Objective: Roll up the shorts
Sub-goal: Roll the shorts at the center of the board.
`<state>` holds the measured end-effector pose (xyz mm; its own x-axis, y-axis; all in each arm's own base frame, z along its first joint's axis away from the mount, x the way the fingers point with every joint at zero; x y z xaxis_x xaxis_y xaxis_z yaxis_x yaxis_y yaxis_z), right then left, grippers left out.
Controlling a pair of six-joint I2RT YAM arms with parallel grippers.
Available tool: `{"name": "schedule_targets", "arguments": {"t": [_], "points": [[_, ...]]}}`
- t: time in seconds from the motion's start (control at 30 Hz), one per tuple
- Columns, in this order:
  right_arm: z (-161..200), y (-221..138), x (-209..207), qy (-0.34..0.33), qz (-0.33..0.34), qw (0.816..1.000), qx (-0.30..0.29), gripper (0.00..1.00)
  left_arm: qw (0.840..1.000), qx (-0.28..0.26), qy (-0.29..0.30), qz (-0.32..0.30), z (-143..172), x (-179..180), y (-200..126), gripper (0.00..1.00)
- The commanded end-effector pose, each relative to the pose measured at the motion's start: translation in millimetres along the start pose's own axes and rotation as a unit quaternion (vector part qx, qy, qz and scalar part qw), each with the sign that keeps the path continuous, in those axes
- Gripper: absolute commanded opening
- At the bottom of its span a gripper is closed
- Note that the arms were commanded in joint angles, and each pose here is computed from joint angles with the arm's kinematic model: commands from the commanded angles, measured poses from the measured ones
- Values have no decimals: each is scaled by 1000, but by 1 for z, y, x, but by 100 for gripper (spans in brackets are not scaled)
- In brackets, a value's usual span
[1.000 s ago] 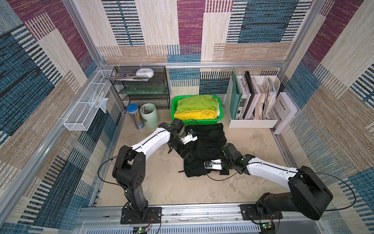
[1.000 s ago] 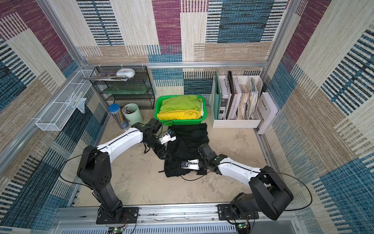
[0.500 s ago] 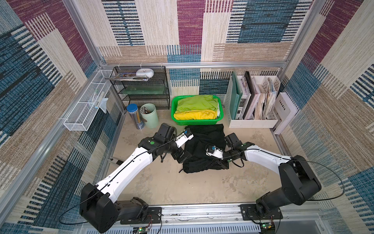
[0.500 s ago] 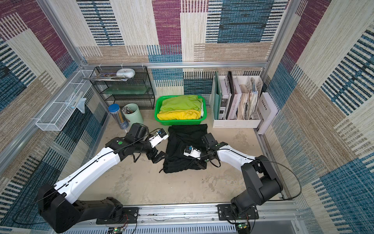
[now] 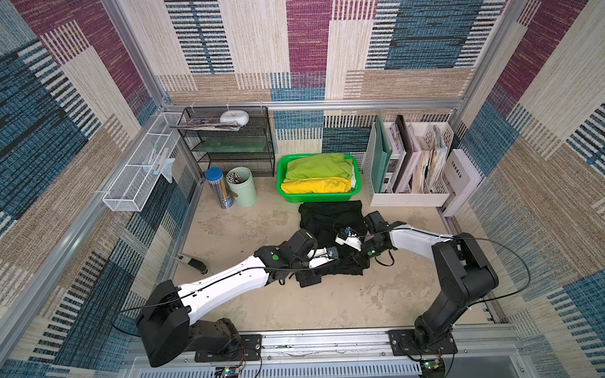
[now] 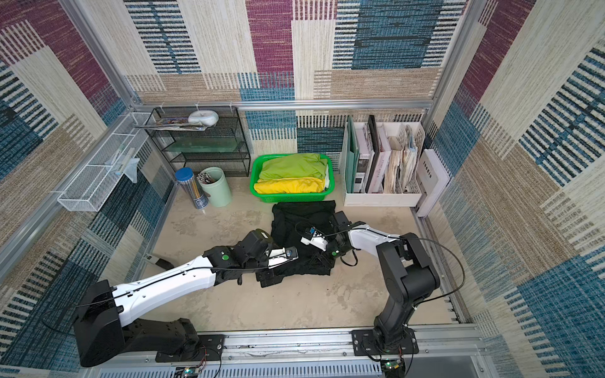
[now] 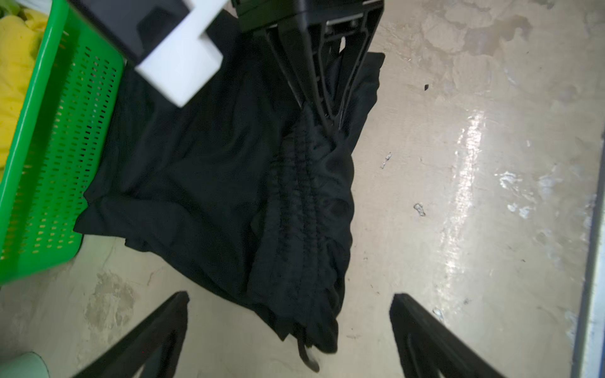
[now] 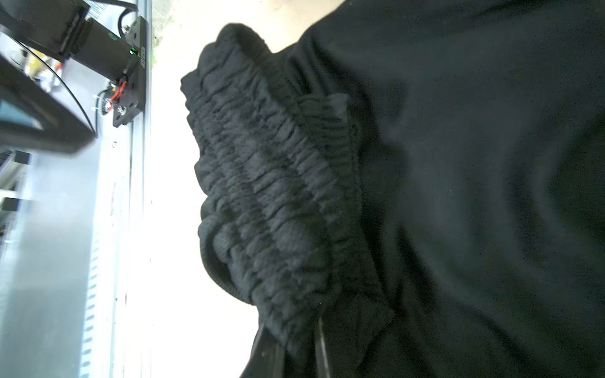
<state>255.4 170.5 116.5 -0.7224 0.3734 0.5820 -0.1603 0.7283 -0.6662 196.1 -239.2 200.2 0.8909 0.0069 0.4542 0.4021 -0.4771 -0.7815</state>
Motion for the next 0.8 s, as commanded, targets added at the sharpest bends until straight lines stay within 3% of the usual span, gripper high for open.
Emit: {"name": "schedule_targets", "arguments": {"t": [0.0,0.5,0.57,0.63,0.7,0.77], "points": [[1,2,0,23,-25,999,6,0,999,4,29,-40,-7,5,12,100],[3,3,-12,37,-30,999,-6,0,997,45,49,-27,-3,-4,84,96],[3,3,-11,35,-28,999,-6,0,998,48,44,-18,-1,-6,90,90],[2,2,-12,33,-23,999,-9,0,998,53,39,-1,0,-8,96,77],[2,2,-14,36,-12,999,-13,0,998,60,34,12,2,-10,99,53],[2,0,-16,37,3,999,-20,14,997,64,33,14,3,-10,98,34]]}}
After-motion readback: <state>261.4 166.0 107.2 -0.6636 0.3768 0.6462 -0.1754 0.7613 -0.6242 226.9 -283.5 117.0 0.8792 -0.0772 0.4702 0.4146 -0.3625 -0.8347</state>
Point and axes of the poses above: each gripper's point midway between its finger pads, its own y axis out along the fingers, its own x axis along the line the jaws close on, z = x × y, the point moved 9 cm from there along -y, back along the fingers, and after that the axes turned 14 degrees about y, right-handed, at the moved point
